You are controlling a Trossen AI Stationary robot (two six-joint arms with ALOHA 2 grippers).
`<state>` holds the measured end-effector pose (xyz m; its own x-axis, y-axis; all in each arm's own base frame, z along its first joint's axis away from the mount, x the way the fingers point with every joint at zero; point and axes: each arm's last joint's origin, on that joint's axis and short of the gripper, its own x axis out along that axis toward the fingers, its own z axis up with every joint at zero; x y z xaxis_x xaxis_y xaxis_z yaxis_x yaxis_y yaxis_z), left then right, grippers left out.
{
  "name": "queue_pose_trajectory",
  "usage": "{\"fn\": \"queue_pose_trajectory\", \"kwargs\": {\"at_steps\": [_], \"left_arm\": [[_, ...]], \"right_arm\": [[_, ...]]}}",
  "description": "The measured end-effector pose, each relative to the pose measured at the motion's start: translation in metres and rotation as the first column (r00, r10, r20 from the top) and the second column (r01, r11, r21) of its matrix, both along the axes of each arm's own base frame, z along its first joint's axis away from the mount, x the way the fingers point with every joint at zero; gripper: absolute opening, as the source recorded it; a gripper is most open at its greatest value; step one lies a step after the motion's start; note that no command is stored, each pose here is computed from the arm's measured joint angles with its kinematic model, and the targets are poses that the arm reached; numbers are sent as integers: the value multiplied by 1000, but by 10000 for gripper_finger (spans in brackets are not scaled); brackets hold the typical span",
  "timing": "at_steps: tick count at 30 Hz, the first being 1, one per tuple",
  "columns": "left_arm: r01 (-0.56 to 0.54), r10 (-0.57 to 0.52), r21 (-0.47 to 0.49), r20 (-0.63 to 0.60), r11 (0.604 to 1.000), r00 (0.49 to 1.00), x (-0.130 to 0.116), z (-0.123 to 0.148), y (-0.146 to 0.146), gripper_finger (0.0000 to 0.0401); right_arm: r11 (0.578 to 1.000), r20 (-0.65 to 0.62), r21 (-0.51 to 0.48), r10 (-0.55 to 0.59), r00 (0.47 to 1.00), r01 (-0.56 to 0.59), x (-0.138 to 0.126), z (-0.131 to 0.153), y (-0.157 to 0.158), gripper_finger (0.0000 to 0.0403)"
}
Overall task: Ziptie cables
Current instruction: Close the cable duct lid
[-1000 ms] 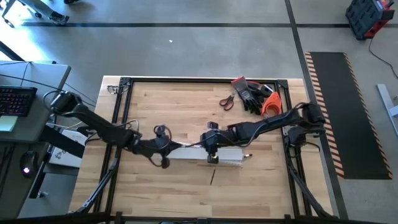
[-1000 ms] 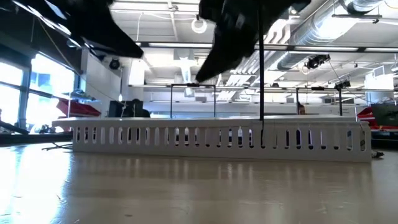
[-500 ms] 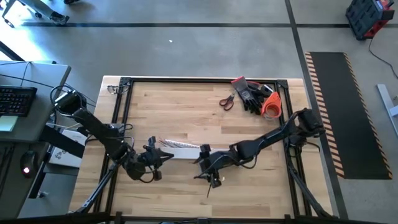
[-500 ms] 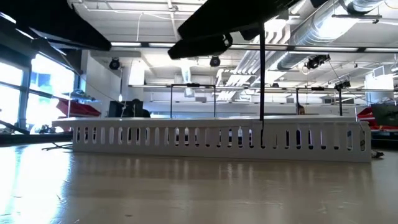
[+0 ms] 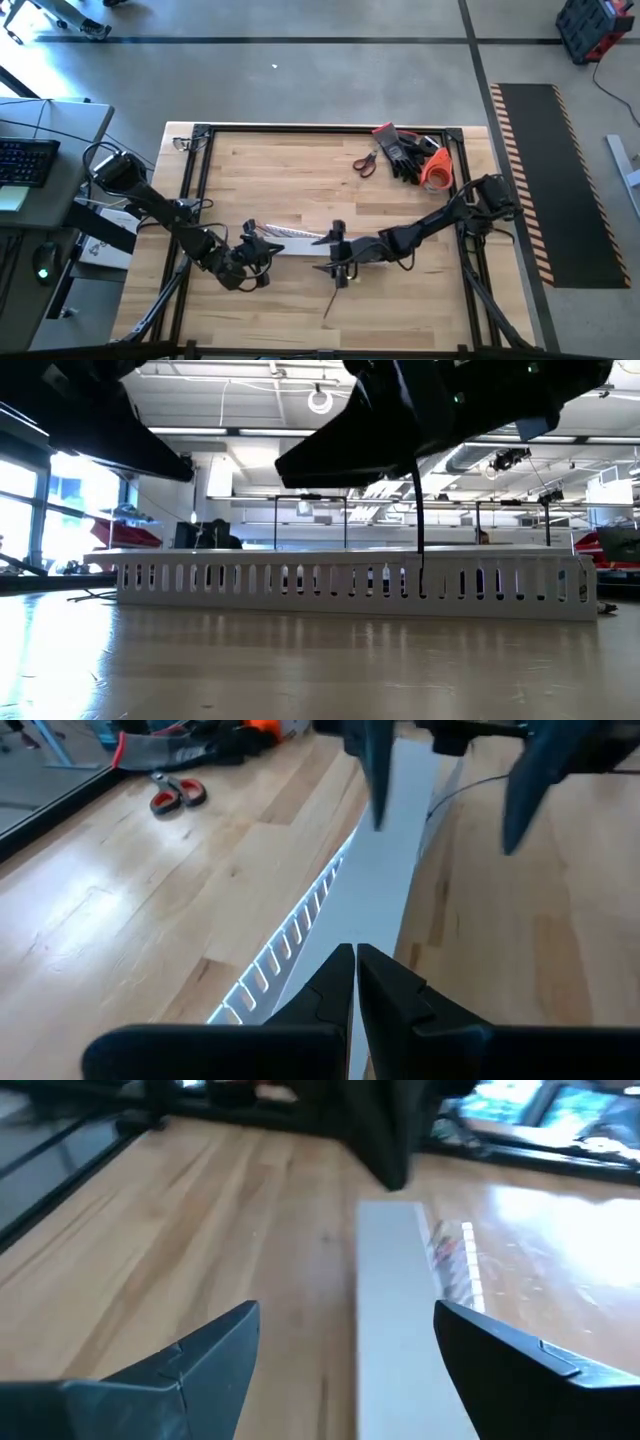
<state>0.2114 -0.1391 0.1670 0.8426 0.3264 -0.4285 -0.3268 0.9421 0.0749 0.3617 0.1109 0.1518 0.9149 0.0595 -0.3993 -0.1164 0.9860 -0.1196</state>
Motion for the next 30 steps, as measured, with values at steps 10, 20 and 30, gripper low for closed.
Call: {"fn": "queue_pose_trajectory", "kwargs": {"at_steps": [10,20,30], "left_arm": [[35,-36,-44,-14,998,999,3,0,0,0],[45,-46,-58,-8,997,999,3,1,0,0],[48,-48,-60,-9,997,999,3,1,0,0]], "right_arm": [[994,-120,-97,33,992,-45,9,-9,-14,287],[992,-145,-123,21,989,-39,11,-22,-14,287],[992,-149,-116,22,989,-39,11,-23,-15,344]]}}
